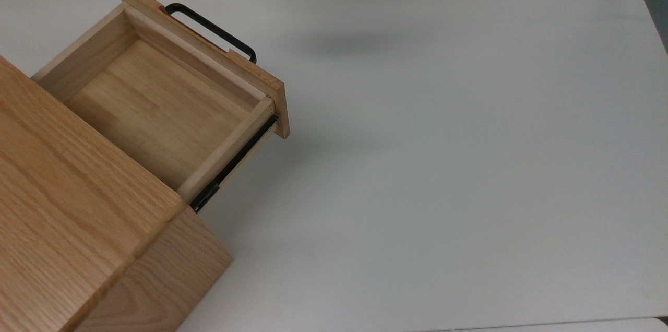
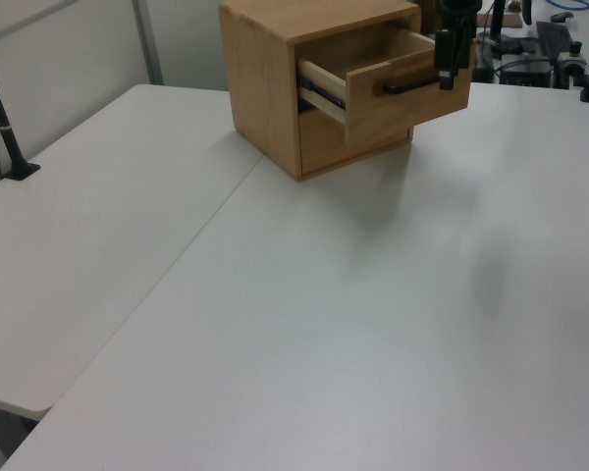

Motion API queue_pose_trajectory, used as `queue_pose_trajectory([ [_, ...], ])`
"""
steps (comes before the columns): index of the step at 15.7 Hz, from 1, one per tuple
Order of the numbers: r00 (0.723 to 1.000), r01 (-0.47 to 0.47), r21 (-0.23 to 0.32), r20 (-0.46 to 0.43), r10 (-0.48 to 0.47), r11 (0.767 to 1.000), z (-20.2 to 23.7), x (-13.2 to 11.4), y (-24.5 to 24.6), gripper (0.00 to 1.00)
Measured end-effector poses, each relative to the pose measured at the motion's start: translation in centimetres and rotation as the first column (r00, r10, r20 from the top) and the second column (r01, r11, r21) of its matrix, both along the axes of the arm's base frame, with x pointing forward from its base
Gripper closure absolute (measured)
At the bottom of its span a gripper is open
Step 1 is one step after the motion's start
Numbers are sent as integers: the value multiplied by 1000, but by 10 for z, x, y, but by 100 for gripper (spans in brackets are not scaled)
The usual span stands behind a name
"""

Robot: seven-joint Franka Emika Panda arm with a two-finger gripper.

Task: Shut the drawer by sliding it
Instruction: 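Move the gripper down toward the open wooden drawer's front panel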

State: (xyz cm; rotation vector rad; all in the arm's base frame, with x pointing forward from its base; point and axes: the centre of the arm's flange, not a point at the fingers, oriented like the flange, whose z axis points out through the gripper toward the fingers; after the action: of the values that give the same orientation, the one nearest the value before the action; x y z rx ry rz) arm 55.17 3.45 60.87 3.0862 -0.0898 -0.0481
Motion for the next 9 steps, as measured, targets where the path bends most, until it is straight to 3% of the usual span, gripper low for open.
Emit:
queue_pose_trajectory([
  [9,1000,22,0,2,-22,1000,1,1,-11,0],
])
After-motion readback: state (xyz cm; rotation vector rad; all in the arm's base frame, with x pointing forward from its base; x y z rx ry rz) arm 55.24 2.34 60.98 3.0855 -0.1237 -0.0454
